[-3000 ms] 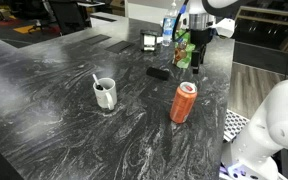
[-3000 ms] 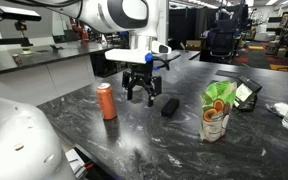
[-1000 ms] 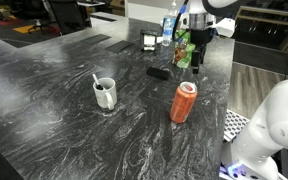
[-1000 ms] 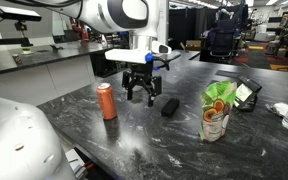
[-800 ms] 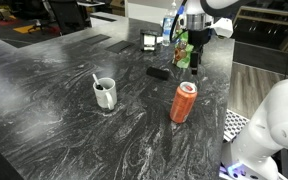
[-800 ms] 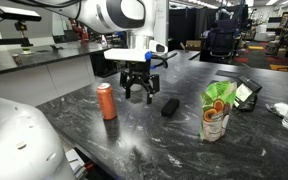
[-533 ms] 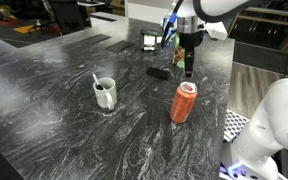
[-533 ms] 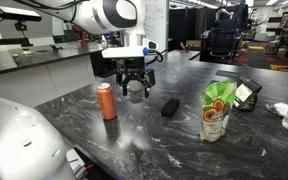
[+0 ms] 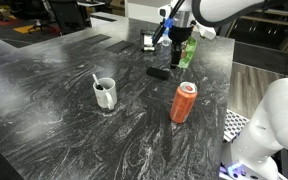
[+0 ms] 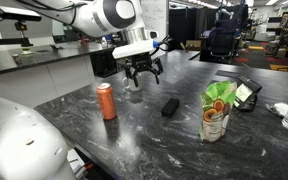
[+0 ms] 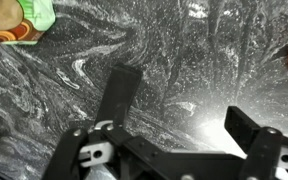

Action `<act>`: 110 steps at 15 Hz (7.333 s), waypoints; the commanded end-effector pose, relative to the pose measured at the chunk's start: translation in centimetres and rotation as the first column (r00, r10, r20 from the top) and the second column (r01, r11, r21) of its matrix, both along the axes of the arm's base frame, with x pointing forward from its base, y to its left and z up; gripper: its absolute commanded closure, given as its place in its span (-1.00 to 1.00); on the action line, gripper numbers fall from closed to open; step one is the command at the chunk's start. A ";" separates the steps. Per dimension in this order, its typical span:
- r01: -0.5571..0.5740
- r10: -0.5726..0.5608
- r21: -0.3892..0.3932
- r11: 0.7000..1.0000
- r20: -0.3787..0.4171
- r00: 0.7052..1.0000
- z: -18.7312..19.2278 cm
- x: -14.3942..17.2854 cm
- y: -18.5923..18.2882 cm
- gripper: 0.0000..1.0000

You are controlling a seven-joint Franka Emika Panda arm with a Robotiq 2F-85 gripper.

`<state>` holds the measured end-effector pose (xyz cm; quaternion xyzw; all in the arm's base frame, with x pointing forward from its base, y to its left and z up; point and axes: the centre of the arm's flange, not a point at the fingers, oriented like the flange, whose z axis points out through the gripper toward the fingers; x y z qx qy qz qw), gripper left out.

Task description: Remove the marker from the mug

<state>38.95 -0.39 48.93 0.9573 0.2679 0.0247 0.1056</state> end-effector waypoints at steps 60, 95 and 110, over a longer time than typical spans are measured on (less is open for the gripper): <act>-0.812 0.674 0.343 0.471 0.454 0.583 -7.3 12.3 14.4 -1.00; -0.839 0.726 0.382 0.387 0.434 0.533 -7.5 14.7 15.6 0.92; -0.906 0.805 0.155 0.393 0.418 0.421 1.7 14.5 16.6 0.91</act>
